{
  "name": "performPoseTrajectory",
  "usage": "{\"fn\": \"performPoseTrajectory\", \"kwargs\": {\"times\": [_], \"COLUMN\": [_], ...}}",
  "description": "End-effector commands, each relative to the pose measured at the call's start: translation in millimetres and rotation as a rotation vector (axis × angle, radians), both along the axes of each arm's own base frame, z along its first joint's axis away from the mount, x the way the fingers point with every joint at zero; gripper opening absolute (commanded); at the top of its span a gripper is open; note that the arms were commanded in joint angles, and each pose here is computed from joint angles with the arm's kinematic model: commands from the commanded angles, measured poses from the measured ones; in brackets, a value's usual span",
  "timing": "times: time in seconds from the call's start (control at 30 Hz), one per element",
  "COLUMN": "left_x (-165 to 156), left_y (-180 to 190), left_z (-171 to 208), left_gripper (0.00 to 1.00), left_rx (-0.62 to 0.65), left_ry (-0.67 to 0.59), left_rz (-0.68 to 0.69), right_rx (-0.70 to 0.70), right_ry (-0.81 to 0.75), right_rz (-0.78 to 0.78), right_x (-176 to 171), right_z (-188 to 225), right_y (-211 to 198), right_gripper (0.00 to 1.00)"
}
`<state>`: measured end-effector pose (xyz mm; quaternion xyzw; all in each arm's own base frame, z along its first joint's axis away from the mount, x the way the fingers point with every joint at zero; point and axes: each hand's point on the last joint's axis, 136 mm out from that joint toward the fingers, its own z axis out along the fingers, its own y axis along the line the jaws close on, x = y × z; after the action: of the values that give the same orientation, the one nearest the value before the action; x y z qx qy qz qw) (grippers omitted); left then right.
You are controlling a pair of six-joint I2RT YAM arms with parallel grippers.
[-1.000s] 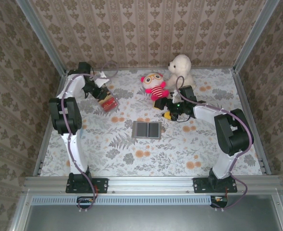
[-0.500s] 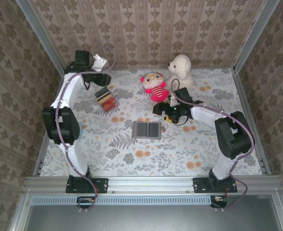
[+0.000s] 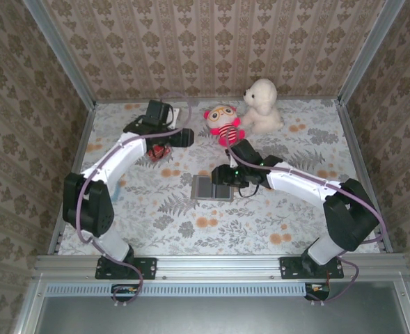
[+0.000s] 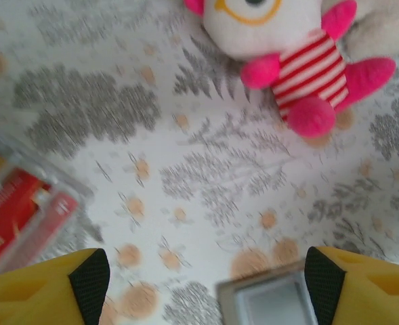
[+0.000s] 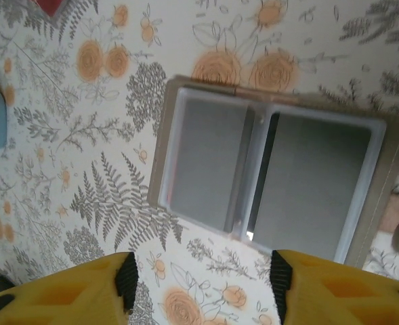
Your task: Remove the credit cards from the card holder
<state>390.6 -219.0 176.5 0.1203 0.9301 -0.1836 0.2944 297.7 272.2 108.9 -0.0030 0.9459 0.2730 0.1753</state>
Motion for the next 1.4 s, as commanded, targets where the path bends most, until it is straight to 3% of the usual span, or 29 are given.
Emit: {"fn": "performPoseTrajectory", "kwargs": {"times": [0.0,0.23,0.47,0.6,0.7,0.87,1.37], "left_x": [-23,-60,-83,-91,-95,-99,-103], "left_y": [-13,-33,-63,-79,-84,-95,-113], "left_z": [4,-41,-54,-61,-74,-89,-120], "left_gripper": [0.79,0.7,0.58,0.38,0.29,0.28,0.22], "left_rx": [-0.064,-0.104,-0.216,-0.249,-0.231,-0.23,-0.258], "left_ry": [0.04,0.206,0.336,0.368,0.397,0.44,0.521], "left_rz": [0.078,0.095,0.05,0.029,0.036,0.03,0.069], "right_rx": [-0.075,-0.062,-0.135,-0.185,-0.194,-0.195,-0.228], "right_ry": [0.06,0.115,0.085,0.076,0.083,0.089,0.13], "right_rz": [-0.069,-0.108,-0.156,-0.177,-0.176,-0.17,-0.144], "right_x": [-11,-12,7,15,18,21,17], "right_z": [-26,-51,-58,-62,-66,-69,-88], "right_y": [-17,-13,-28,-39,-41,-40,-41], "right_gripper": [0.51,0.44,0.37,0.36,0.31,0.25,0.25]}}
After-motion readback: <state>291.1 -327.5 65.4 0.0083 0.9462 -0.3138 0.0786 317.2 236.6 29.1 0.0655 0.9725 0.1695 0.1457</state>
